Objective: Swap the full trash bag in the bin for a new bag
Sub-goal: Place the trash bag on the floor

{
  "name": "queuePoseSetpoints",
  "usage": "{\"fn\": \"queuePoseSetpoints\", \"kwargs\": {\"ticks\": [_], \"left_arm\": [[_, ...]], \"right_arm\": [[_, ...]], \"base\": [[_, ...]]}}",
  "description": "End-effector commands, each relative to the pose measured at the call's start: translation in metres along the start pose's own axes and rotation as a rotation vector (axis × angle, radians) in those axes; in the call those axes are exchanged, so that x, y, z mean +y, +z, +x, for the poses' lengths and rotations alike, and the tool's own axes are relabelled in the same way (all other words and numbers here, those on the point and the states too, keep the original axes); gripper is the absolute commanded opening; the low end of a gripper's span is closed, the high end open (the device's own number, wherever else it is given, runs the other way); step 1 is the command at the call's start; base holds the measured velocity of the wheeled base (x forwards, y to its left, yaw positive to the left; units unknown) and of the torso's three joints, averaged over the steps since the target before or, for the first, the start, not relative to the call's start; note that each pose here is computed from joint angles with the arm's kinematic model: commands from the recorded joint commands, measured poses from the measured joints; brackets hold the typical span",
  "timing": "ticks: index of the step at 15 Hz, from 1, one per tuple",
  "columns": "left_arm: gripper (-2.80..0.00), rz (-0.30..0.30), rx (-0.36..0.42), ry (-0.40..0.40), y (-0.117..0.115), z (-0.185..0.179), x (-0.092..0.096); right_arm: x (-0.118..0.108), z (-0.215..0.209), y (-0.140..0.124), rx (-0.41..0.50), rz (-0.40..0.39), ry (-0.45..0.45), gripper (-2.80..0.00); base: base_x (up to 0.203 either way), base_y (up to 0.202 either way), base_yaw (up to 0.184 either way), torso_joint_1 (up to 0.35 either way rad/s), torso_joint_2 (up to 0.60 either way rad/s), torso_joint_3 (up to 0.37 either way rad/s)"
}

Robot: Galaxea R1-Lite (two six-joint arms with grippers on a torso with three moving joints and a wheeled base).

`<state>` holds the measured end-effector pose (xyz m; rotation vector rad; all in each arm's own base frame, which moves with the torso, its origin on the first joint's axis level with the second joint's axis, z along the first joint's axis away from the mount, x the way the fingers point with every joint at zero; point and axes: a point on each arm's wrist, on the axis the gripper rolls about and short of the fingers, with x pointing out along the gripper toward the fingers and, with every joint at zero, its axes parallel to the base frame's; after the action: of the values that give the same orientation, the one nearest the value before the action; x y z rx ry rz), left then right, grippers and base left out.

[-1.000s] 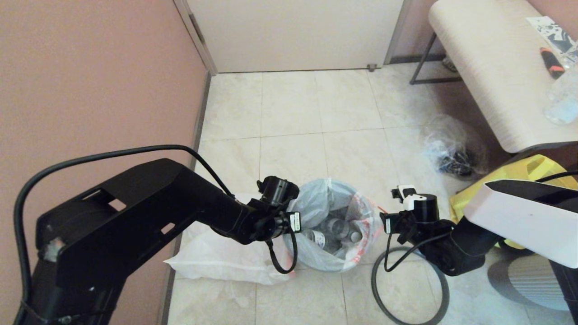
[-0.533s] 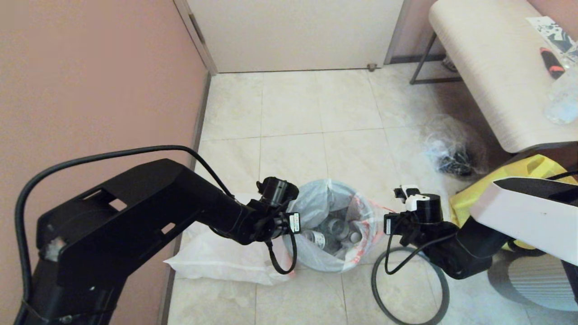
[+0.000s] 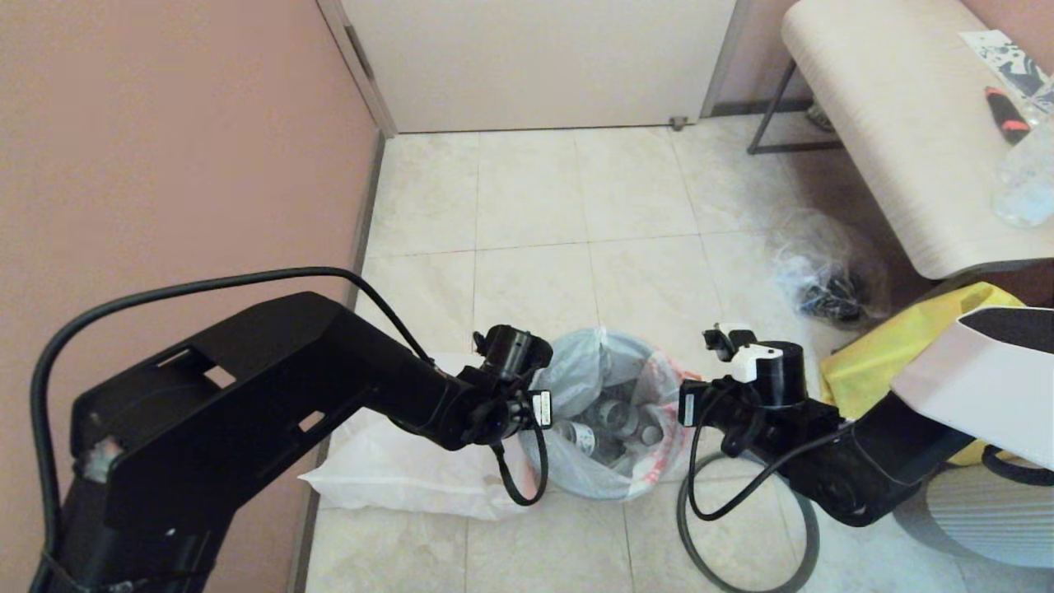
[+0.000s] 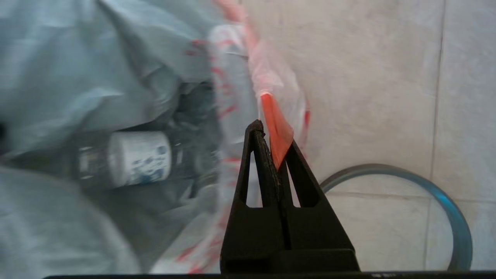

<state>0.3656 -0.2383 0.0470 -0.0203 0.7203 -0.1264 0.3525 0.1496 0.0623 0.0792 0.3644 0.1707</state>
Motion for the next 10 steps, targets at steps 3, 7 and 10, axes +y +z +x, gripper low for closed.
{"fn": "queuePoseSetpoints", "kwargs": {"ticks": [3,7,10], "left_arm": [[-2.80,0.016,-0.002,0.024,-0.008,0.004,-0.008],[-2.80,0.023,0.000,0.024,-0.011,0.005,-0.011],[-2.80,0.024,-0.018,0.049,-0.009,0.004,-0.012]], "right_arm": [[0.021,-0.018,0.017,-0.020,-0.012,0.055,-2.80],[0.038,-0.035,0.032,-0.042,-0.020,0.105,-2.80],[0.053,-0.055,0.043,-0.050,-0.008,0.155,-2.80]], "base": [[0.000,0.000,0.000,0.000,0.00,0.000],[0.000,0.000,0.000,0.000,0.00,0.000],[0.000,0.000,0.000,0.000,0.00,0.000]]}}
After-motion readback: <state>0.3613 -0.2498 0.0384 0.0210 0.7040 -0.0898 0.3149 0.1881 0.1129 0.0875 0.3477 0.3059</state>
